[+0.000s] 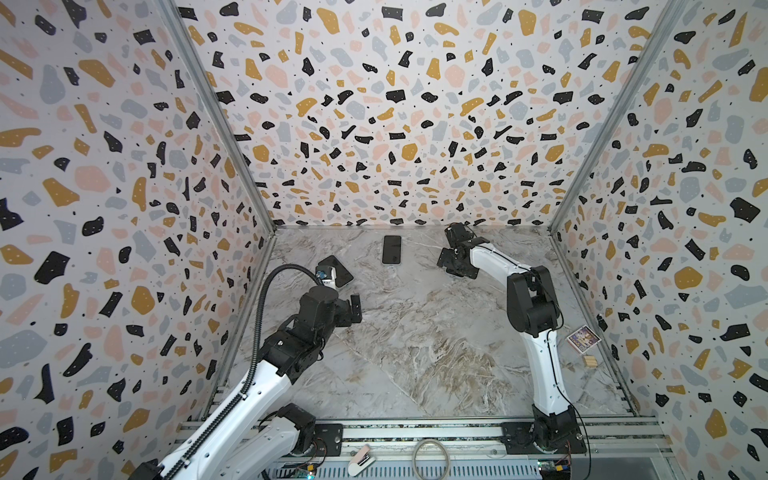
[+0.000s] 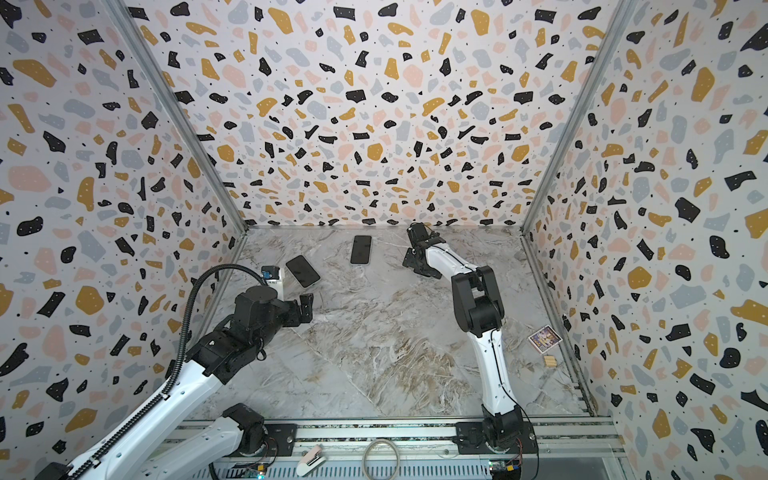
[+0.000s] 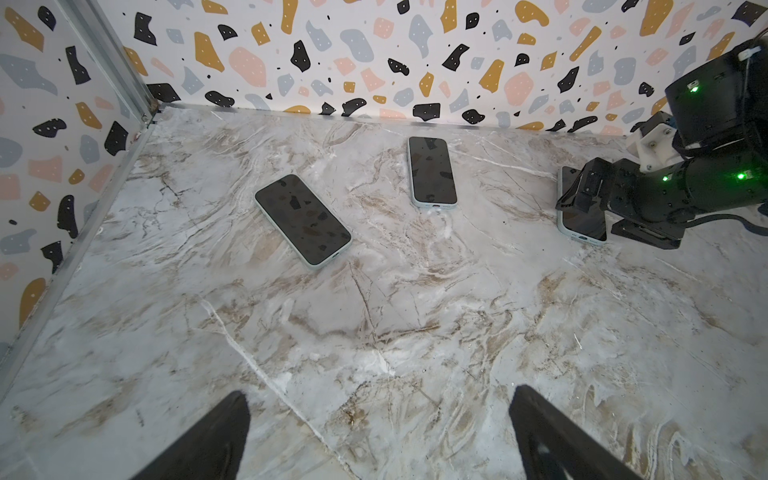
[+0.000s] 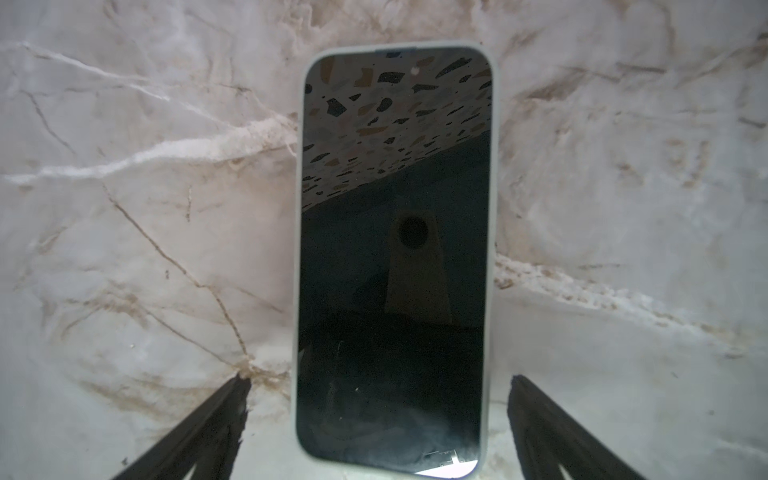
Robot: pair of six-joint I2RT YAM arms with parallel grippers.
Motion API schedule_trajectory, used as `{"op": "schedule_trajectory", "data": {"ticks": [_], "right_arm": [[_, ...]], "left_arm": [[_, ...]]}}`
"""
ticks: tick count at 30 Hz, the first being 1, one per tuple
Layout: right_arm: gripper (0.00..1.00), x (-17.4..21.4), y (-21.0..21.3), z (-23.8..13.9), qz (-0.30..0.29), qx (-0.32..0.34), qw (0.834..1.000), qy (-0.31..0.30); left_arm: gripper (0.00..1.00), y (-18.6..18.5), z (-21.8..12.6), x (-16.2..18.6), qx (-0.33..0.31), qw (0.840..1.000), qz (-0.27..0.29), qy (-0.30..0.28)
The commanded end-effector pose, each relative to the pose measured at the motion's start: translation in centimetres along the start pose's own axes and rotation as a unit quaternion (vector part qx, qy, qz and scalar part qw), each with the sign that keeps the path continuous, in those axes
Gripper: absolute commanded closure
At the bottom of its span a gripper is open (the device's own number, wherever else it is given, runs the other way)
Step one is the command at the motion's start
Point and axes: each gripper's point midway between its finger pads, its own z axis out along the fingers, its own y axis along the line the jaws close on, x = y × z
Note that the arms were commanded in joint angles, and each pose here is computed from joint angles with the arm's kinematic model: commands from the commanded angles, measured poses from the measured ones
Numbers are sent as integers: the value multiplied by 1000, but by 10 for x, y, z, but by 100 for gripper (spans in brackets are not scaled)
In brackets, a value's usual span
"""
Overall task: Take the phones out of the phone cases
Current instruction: 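Lower the right gripper and close it on the mint-cased phone's sides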
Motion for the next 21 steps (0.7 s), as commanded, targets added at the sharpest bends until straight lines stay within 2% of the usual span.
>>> {"op": "schedule_trajectory", "data": {"ticks": [1,8,21], "right_arm": [[1,3,-5,5,1,14,1000,1],[1,2,-9,13,-4,23,1000,-1],[7,-5,-16,32,-3,26,1000,7]], "left_arm": [[0,1,-1,-2,-2,1000,4,-10],[0,1,-1,-2,-3,1000,4,-10],[0,1,0,-1,-2,1000,5,-9]]}}
